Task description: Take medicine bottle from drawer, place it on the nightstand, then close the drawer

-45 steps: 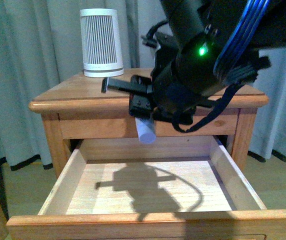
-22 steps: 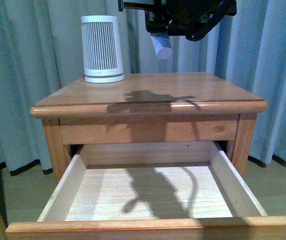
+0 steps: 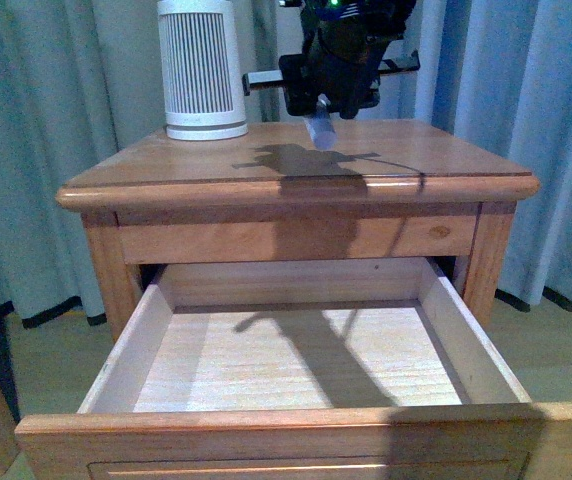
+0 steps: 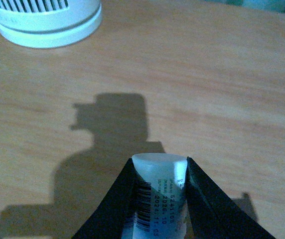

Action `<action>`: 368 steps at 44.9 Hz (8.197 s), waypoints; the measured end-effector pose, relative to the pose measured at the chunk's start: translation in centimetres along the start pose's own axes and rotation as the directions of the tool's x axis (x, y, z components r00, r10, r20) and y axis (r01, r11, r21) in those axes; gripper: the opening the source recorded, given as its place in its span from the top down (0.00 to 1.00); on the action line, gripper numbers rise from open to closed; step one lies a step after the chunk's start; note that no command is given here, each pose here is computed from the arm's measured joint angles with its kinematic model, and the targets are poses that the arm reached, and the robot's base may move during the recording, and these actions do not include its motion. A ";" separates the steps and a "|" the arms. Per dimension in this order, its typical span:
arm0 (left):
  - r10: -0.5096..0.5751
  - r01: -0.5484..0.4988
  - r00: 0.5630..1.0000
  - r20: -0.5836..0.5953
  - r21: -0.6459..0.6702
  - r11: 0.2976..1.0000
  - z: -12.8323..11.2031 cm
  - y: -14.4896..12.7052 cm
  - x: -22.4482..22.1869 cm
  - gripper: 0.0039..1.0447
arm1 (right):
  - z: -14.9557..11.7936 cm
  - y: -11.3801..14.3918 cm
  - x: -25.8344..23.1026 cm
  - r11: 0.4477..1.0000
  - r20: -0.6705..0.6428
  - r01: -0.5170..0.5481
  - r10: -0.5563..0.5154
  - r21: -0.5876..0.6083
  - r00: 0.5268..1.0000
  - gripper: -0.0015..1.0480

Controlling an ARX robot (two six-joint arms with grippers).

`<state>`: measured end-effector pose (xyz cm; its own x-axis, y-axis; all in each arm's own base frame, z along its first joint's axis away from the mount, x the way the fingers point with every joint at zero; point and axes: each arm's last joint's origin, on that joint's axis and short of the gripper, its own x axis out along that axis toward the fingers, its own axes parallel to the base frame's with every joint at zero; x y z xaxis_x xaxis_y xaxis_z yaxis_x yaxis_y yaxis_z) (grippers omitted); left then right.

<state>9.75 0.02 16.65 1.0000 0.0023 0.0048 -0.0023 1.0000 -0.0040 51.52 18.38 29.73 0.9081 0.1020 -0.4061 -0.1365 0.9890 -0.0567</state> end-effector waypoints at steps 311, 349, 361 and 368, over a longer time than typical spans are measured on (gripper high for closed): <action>0.000 0.000 1.000 0.000 0.000 1.000 0.0 0.0 0.0 0.06 | -20.0 -6.4 -11.9 0.994 0.322 -0.079 0.048 0.082 0.946 0.97; 0.000 0.000 1.000 0.000 0.000 1.000 0.0 0.0 0.0 0.06 | -18.3 -8.7 -30.8 0.971 0.448 -0.079 -0.032 0.227 0.894 0.90; 0.000 0.000 1.000 0.000 0.000 1.000 0.0 0.0 0.0 0.06 | -25.4 -9.8 -33.5 0.989 0.359 0.084 -0.122 0.119 0.925 0.97; 0.000 0.000 1.000 0.000 0.000 1.000 0.0 0.0 0.0 0.06 | -30.2 -10.2 -34.0 0.992 0.360 0.081 -0.112 0.100 0.926 0.97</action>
<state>9.75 0.02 16.65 1.0000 0.0023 0.0048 -0.0023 1.0000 -0.0040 10.05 1.57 16.58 0.9989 0.0219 -0.0414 -0.0219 0.9998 0.0020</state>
